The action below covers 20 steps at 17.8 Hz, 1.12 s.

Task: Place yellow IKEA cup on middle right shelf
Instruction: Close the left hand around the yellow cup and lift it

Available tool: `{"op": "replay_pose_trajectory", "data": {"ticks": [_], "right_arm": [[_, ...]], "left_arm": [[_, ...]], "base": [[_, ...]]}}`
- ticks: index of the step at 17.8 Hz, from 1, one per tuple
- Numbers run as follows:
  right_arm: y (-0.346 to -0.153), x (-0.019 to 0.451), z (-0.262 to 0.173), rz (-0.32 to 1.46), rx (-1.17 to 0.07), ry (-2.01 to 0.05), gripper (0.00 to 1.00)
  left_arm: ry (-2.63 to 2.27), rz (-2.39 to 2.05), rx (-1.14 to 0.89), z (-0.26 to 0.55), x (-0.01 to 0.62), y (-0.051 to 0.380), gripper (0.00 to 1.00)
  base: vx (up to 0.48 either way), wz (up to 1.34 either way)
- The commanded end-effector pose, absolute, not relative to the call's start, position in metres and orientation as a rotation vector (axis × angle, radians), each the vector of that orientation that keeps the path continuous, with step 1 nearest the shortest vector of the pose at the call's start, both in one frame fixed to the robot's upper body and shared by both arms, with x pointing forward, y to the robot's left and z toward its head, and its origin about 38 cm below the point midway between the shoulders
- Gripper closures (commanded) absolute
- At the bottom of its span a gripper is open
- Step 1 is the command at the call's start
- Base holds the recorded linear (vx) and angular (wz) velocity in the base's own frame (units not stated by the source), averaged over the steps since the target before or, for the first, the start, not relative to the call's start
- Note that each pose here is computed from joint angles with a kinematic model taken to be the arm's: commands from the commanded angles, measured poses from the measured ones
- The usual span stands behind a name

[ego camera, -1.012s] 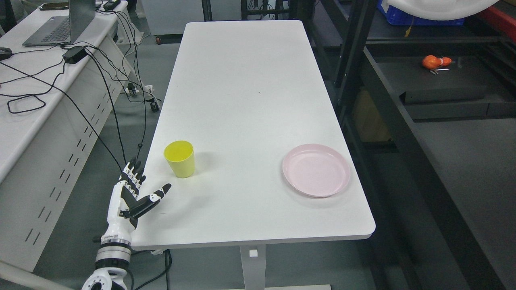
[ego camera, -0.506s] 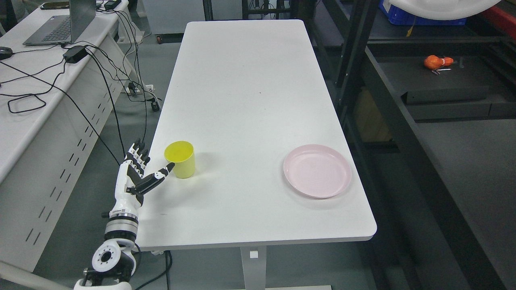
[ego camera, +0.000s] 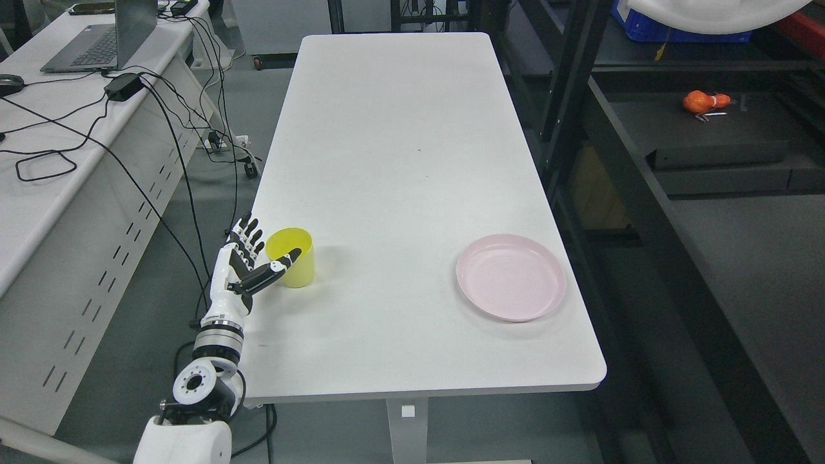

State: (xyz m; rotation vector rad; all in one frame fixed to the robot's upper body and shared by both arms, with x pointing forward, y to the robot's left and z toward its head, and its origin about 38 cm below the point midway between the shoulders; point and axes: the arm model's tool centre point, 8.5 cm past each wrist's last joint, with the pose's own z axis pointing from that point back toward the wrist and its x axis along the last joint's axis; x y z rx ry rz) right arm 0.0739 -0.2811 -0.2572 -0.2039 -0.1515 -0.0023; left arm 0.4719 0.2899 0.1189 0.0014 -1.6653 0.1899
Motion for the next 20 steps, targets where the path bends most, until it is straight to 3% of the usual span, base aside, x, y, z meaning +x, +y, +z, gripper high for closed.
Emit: {"op": "replay_pose_trajectory", "data": {"ticks": [1,7,11,14,15,17,18,20], "right_arm": [[-0.291,0.064,-0.257,-0.008,-0.216,-0.132,0.01],[-0.291,0.064,-0.257,-0.008,-0.216,-0.132,0.01],[-0.291,0.064,-0.257,-0.008,-0.216,-0.132,0.01],[-0.291,0.064,-0.257,-0.008,-0.216,-0.132,0.01],[-0.291,0.064,-0.257,-0.008,-0.216,-0.132,0.01],[-0.291,0.064,-0.257,-0.008,-0.216,-0.132,0.01],[-0.291,0.064,-0.257,-0.008,-0.216,-0.132,0.01],[-0.291,0.064,-0.257,-0.008,-0.216,-0.132,0.01]], "left_arm": [[-1.569,0.129,-0.074,0.088,0.480,0.247,0.01],[-1.568,0.085,-0.123,0.088,0.480,0.236,0.01],[-1.552,0.095,-0.117,0.082,0.479,0.239,0.11],[-1.564,0.129,-0.104,0.083,0.478,0.250,0.33],[-1.601,0.155,-0.094,0.087,0.478,0.258,0.45],[-1.710,0.216,-0.061,0.097,0.474,0.277,0.80],[-1.753,0.232,-0.058,0.102,0.474,0.280,0.91],[-1.859,0.247,-0.063,0.128,0.470,0.283,1.00]], "base": [[0.000,0.00],[0.000,0.00],[0.000,0.00],[0.000,0.00],[0.000,0.00],[0.000,0.00],[0.000,0.00],[0.000,0.00]]}}
